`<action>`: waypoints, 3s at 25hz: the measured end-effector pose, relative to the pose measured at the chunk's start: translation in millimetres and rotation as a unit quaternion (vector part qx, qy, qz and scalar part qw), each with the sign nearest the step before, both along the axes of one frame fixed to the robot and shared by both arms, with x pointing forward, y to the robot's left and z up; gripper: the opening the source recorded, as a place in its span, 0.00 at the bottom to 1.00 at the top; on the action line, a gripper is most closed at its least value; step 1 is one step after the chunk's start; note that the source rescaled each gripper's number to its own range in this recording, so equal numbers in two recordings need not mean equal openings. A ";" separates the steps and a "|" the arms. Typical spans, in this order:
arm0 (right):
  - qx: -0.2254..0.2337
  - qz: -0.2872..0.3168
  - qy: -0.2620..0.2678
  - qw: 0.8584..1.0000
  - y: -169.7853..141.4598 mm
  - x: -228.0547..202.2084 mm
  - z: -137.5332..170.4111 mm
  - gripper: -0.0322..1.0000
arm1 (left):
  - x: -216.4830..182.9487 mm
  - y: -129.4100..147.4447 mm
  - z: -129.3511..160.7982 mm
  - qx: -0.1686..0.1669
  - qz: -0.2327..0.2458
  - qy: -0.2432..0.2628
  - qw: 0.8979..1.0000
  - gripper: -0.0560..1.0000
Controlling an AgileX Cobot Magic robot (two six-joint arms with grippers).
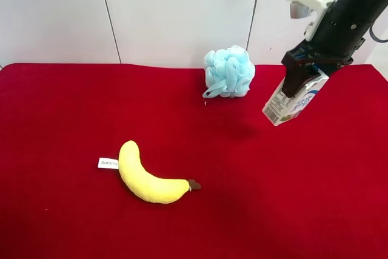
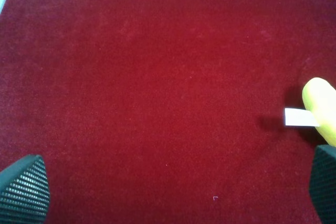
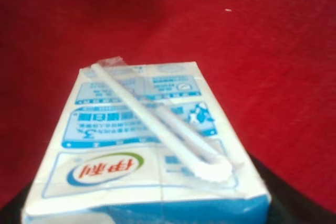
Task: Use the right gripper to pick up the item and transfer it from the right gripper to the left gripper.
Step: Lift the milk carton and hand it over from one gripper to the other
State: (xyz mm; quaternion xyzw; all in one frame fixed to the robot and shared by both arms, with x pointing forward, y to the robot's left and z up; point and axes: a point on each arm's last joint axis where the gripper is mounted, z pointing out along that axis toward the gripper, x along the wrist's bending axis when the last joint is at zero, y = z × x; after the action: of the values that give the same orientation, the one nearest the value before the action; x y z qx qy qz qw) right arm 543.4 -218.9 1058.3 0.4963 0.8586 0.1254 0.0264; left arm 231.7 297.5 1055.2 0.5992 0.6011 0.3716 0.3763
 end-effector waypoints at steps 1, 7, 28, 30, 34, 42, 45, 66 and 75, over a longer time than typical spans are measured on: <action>0.008 0.002 -0.003 1.000 2.6 -3.2 4.2 0.05 | 0.0 0.0 0.0 0.000 0.000 0.000 1.000 1.00; 0.036 0.045 -0.007 0.998 31.8 -21.3 17.2 0.05 | 0.0 0.0 0.0 0.000 0.000 0.000 1.000 1.00; 0.226 0.127 -0.031 0.965 151.7 -55.7 19.5 0.05 | 3.1 -0.2 -0.1 0.002 -0.003 0.010 1.000 1.00; 0.240 0.131 -0.024 0.961 163.0 -57.8 14.6 0.05 | 9.2 -1.7 0.0 0.008 -0.018 0.029 0.999 1.00; 0.259 0.134 -0.007 0.956 180.7 -59.3 2.1 0.05 | 23.3 -10.0 0.7 0.024 -0.092 0.067 0.993 1.00; 0.319 0.122 0.005 0.940 193.7 -57.0 0.3 0.05 | 35.1 -19.4 3.1 0.071 -0.241 0.109 0.962 1.00; 0.338 0.119 0.012 0.933 196.9 -56.8 0.8 0.05 | 41.9 -20.2 0.1 0.095 -0.271 0.137 0.948 1.00; 0.364 0.136 0.045 0.920 199.4 -63.9 4.5 0.05 | 111.0 -74.8 27.3 0.230 -0.430 0.179 0.854 1.00; 0.379 0.136 0.045 0.914 201.0 -64.2 6.9 0.05 | 136.0 -99.0 21.4 0.233 -0.441 0.179 0.848 1.00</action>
State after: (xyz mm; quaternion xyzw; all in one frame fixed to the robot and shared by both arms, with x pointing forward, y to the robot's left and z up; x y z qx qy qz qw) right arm 479.2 -18.0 1065.2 0.3531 0.8061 0.4210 -0.2197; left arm 367.7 198.6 1076.6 0.9274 0.2264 0.1817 0.2360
